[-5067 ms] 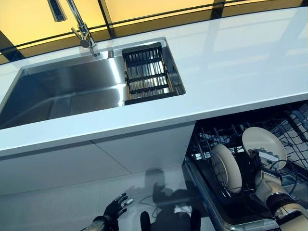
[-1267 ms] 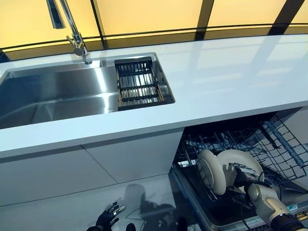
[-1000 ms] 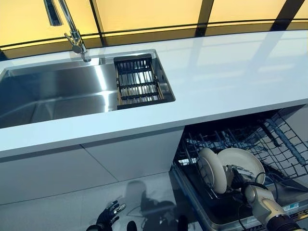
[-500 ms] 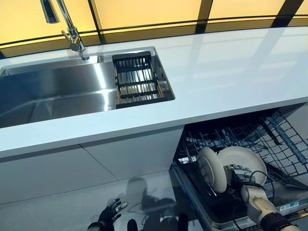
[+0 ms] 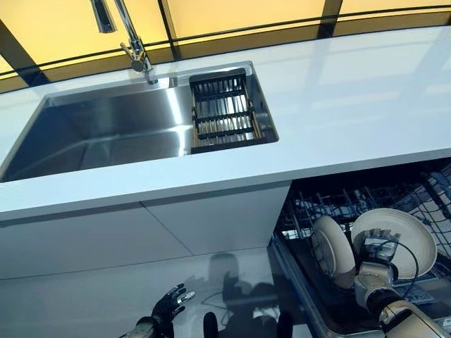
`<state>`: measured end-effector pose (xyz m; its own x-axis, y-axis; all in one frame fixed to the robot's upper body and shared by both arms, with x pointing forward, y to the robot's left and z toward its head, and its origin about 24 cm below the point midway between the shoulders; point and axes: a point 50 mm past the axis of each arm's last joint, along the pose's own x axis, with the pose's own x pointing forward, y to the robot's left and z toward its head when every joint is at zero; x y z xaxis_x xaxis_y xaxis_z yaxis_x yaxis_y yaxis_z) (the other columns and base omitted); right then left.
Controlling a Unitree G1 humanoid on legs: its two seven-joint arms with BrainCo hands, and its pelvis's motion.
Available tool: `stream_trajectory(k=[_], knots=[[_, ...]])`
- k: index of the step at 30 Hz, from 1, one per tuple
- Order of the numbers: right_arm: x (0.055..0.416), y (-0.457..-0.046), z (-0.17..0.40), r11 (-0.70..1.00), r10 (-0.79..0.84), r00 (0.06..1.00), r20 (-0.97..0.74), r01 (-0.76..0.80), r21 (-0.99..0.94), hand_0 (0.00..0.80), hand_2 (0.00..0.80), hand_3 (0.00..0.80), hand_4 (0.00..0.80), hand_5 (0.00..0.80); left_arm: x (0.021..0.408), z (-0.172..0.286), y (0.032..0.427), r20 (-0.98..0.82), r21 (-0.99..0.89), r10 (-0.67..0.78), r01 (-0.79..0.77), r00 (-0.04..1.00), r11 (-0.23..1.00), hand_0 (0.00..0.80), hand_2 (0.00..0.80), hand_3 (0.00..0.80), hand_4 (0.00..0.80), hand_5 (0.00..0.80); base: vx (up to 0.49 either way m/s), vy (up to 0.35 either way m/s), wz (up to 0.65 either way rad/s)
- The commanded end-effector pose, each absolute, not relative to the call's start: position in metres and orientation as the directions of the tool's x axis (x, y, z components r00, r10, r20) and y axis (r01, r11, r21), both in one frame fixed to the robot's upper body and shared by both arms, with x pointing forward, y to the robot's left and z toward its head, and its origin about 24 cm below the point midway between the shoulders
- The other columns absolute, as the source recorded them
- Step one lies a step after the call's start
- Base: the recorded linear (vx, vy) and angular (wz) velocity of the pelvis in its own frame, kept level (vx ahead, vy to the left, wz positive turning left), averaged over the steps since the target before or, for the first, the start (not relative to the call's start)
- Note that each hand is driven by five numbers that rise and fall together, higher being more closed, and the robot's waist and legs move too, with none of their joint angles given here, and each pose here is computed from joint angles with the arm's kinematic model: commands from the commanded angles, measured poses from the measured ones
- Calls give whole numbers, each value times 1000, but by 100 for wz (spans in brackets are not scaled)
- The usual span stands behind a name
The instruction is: Take plates into dishwasher
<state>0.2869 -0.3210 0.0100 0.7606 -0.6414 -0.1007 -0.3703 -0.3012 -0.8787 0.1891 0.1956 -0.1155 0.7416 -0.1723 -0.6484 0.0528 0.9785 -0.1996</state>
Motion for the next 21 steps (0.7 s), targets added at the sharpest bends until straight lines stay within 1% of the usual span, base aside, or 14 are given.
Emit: stream_trajectory(k=[1,7,14,16,17,19,21], knots=[[276,-320,-9,-272,-661,728,-184,-461,-845,800,800,800,800,800,213,-102,188,-592,-207,-225,124,774,970,0,0,0,0,0,29,33,2],[271,-322,-11,-262,-639,754,-151,-398,-879,800,800,800,800,800,208,-105,188,-600,-213,-220,112,769,971,0,0,0,0,0,5,4,0],[266,-324,-16,-162,-621,771,-141,-302,-939,800,800,800,800,800,204,-107,193,-616,-200,-201,95,762,975,0,0,0,0,0,15,-12,0],[267,-324,-15,-107,-617,775,-138,-256,-961,800,800,800,800,800,203,-108,194,-621,-197,-195,89,759,976,0,0,0,0,0,21,-9,0],[266,-323,-17,-50,-614,777,-140,-215,-975,800,800,800,800,800,201,-109,195,-625,-194,-188,83,758,977,0,0,0,0,0,41,-14,0],[267,-323,-14,-31,-604,787,-124,-180,-983,800,800,800,800,800,200,-110,197,-628,-192,-182,76,757,978,0,0,0,0,0,38,-13,0],[268,-328,-6,23,-596,795,-112,-122,-992,800,800,800,800,800,197,-111,201,-634,-186,-164,57,755,981,0,0,0,0,0,35,-13,-1]])
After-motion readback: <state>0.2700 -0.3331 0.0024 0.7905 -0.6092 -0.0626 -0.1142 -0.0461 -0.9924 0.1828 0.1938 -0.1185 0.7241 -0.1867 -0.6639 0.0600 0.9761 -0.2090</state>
